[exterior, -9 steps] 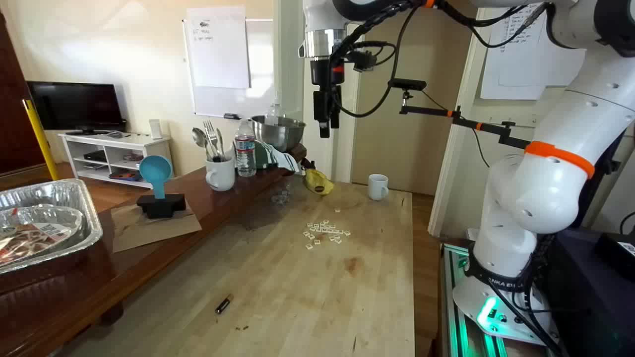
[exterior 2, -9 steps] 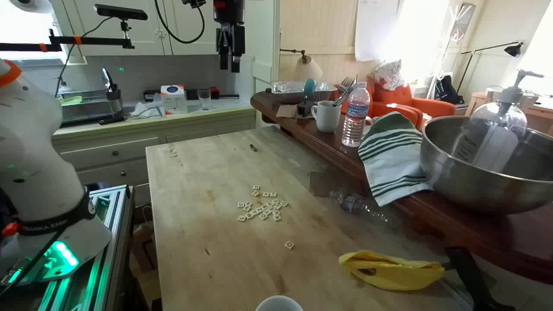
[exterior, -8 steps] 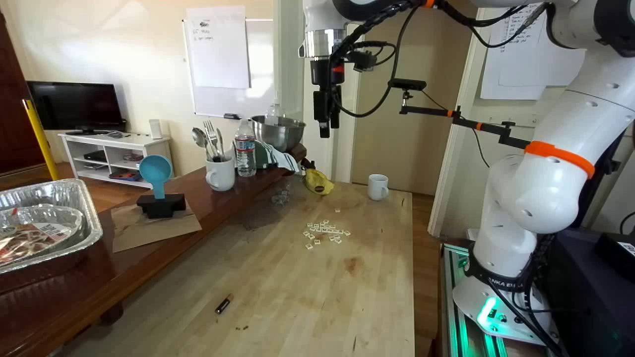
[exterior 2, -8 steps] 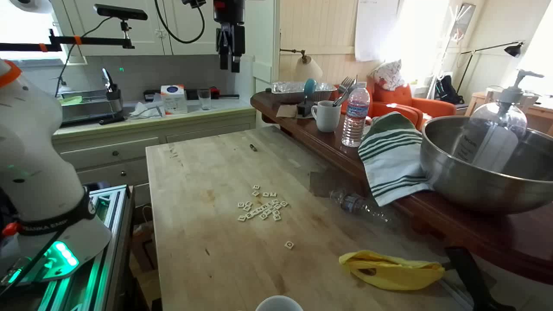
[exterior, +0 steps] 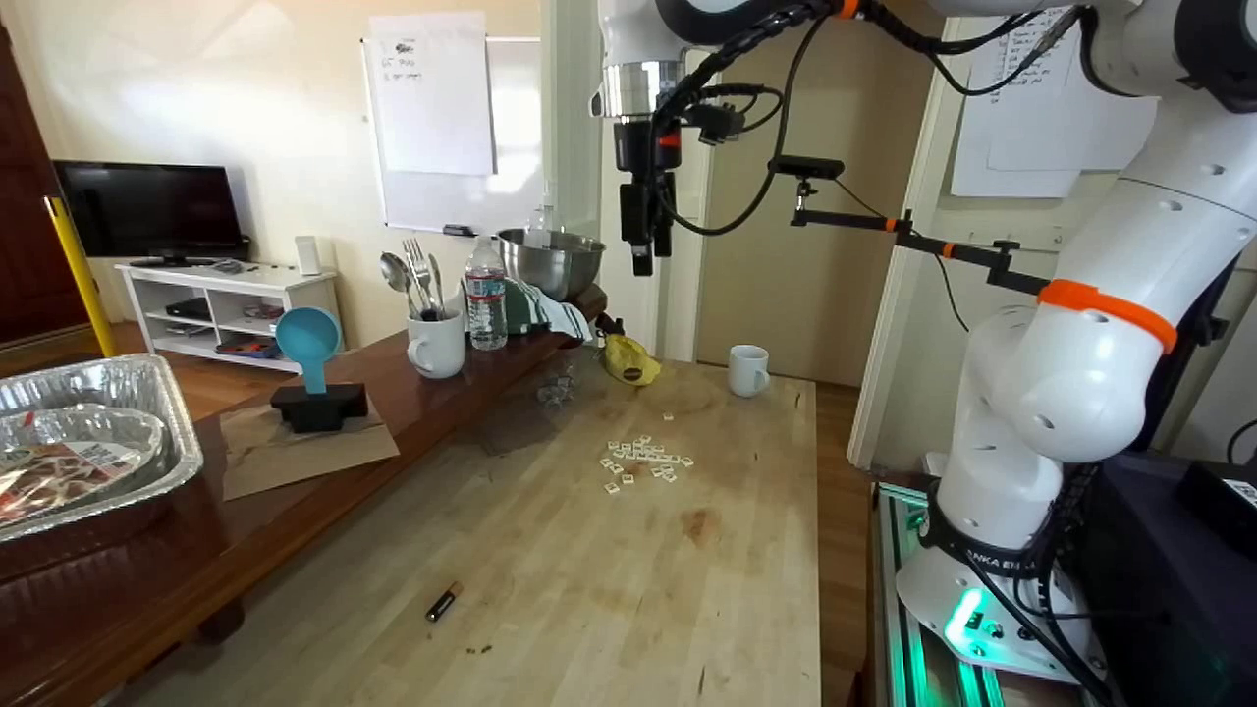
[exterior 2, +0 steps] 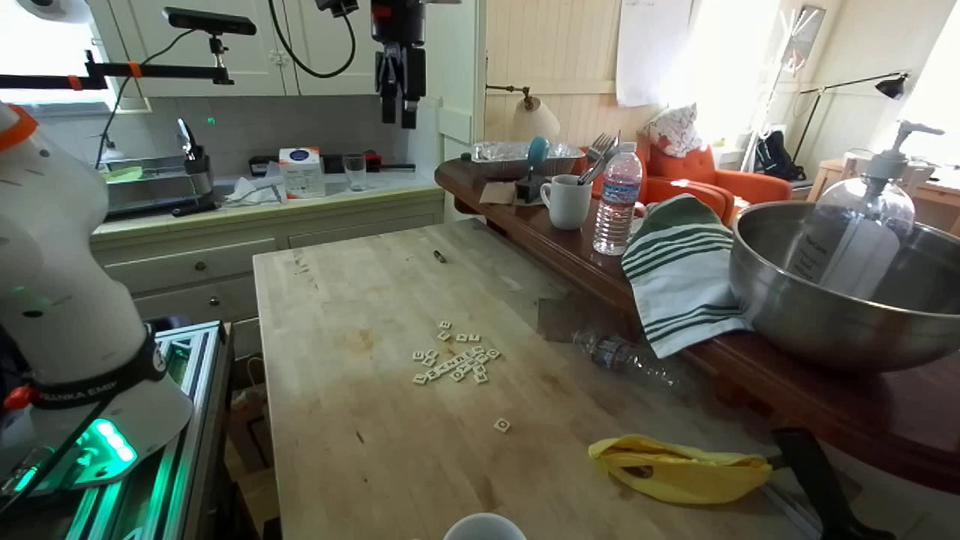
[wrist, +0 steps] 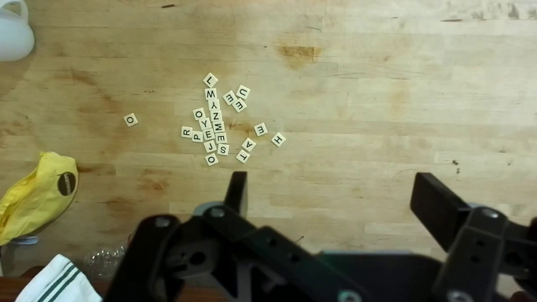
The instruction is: Align the small blocks on the table
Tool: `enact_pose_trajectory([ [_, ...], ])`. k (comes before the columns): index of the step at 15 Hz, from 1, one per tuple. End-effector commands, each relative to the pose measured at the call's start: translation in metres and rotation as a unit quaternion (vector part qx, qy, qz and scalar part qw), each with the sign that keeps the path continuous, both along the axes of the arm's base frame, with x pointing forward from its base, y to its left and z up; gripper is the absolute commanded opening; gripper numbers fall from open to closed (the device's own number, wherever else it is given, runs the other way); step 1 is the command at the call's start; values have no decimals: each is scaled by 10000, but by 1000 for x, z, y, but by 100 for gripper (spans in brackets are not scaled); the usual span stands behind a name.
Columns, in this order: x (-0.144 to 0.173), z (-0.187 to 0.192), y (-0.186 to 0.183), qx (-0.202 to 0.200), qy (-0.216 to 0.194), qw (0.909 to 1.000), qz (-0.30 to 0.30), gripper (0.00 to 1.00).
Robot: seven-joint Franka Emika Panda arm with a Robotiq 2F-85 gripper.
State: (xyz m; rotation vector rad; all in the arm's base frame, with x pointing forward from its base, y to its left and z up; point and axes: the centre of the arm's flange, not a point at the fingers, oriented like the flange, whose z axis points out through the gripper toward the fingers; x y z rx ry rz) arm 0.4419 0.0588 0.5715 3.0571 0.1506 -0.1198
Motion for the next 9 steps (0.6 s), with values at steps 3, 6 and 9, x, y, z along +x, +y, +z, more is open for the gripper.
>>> enact_pose_trajectory([
  [3,22,-75,17,-31,-408,9986,322,100],
  [6,29,-122,31,77,-815,9947,615,100],
  [9,28,-169,40,238,-1019,9918,738,100],
])
